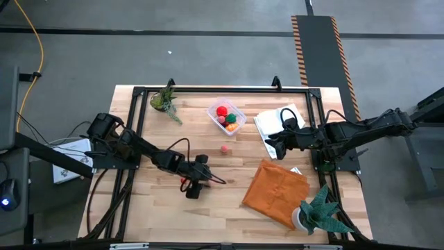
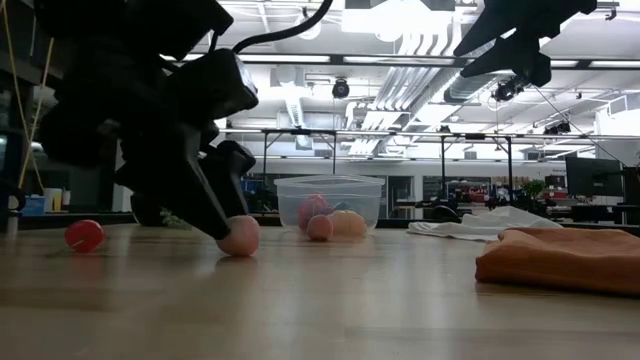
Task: Pick and placing Produce into tupperware
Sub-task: Put the bottom pink peach into the transparent bin
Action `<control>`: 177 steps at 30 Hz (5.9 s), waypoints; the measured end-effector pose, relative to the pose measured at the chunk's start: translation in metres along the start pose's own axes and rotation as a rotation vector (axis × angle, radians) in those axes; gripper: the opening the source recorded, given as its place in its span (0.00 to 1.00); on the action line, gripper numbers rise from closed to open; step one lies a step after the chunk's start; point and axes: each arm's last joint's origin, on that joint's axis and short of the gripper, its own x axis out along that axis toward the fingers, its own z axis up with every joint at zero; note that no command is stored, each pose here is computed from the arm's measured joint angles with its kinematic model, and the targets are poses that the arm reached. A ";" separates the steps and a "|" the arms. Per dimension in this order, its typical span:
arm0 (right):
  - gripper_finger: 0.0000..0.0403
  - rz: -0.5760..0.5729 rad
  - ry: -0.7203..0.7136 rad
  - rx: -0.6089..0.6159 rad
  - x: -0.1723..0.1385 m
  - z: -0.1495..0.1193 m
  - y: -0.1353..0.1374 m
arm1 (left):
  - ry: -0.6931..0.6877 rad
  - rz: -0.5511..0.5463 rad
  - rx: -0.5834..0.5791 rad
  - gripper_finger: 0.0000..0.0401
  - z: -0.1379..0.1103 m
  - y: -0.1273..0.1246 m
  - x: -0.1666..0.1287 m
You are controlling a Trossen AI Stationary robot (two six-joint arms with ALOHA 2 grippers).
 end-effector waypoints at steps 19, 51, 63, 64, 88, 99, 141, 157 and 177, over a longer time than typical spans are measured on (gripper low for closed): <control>0.36 0.000 0.000 0.000 0.000 0.000 0.000 | -0.006 -0.009 -0.026 0.46 -0.002 0.000 0.006; 0.36 -0.009 -0.014 0.001 0.000 0.001 0.000 | 0.021 -0.006 -0.022 0.46 -0.002 0.000 0.011; 0.36 -0.009 -0.013 -0.006 0.000 0.001 0.000 | 0.013 -0.008 -0.026 0.46 -0.001 -0.001 0.011; 0.36 -0.009 -0.014 -0.006 0.000 0.001 0.000 | 0.013 -0.007 -0.026 0.46 -0.001 -0.001 0.011; 0.36 -0.009 -0.013 -0.011 0.000 0.001 0.000 | -0.030 -0.031 -0.018 0.32 0.011 -0.002 0.010; 0.36 -0.009 -0.013 -0.010 0.000 0.001 0.000 | 0.018 -0.002 0.020 0.31 0.048 0.004 0.005; 0.36 0.000 -0.021 -0.072 0.000 0.001 0.001 | 0.204 0.269 -0.073 0.30 0.158 0.168 -0.108; 0.36 -0.006 -0.042 -0.056 0.000 0.002 0.001 | 0.188 0.365 -0.265 0.30 0.127 0.249 -0.143; 0.36 -0.004 -0.049 -0.011 0.000 0.003 0.001 | 0.104 0.223 -0.131 0.30 0.126 0.259 -0.148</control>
